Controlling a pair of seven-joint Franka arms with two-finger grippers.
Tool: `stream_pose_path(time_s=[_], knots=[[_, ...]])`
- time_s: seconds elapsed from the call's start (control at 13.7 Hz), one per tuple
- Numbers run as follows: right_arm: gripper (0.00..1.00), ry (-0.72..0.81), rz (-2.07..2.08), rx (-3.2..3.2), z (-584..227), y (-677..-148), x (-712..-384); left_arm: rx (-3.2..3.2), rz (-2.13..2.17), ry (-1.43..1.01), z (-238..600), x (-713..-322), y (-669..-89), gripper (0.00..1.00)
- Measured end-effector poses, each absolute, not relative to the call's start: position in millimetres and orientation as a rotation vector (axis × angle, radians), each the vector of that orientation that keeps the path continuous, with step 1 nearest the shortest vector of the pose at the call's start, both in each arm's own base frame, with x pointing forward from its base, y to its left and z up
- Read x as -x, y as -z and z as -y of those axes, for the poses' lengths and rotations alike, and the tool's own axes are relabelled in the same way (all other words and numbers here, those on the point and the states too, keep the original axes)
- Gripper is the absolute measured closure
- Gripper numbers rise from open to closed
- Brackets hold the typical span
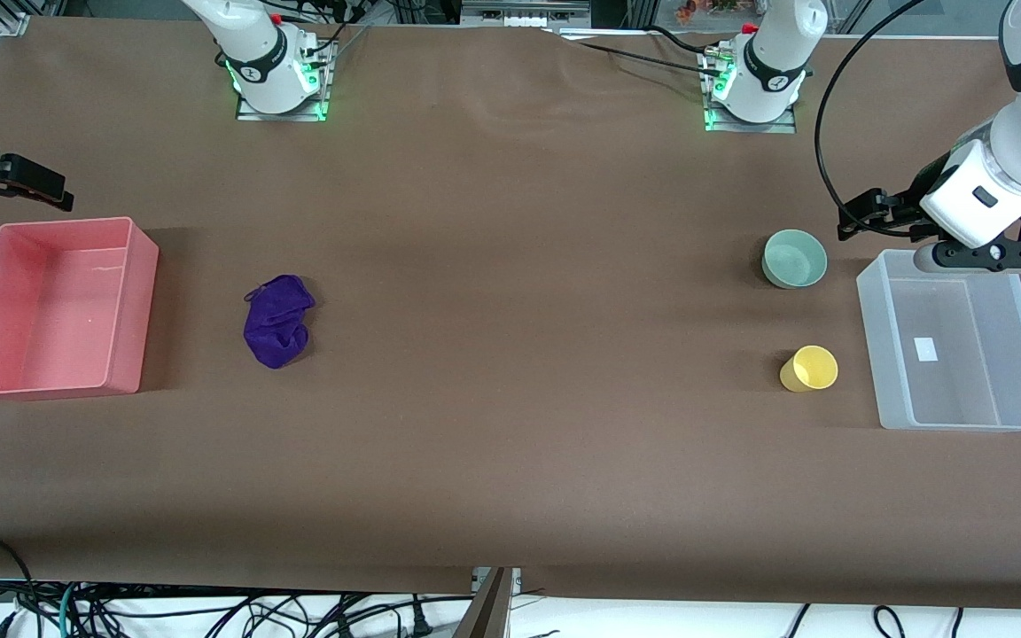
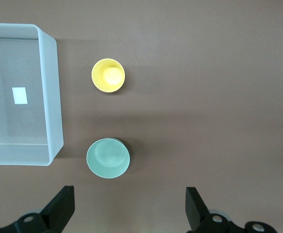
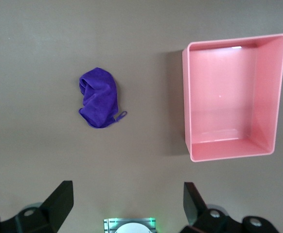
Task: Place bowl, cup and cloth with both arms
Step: 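Grasp the purple cloth with the right gripper while the left gripper grasps the bowl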
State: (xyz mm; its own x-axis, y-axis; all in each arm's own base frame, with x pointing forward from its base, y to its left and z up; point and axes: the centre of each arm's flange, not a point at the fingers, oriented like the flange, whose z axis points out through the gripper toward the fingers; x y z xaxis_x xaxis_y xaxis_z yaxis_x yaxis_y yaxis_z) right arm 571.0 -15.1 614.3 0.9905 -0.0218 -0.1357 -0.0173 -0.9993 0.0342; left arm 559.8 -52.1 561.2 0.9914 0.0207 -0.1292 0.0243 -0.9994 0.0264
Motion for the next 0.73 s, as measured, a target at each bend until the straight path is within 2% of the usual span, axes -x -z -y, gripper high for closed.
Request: stream_pose_path(time_s=[0.44,0.73], knots=[[0.0,0.286,-0.028,-3.1,-3,-555,-602,-3.106,-0.036,0.257,51,-556,-559,0.0],[0.0,0.334,-0.076,-3.099,-20,-480,-614,-3.187,-0.007,0.295,36,-556,-549,0.0]])
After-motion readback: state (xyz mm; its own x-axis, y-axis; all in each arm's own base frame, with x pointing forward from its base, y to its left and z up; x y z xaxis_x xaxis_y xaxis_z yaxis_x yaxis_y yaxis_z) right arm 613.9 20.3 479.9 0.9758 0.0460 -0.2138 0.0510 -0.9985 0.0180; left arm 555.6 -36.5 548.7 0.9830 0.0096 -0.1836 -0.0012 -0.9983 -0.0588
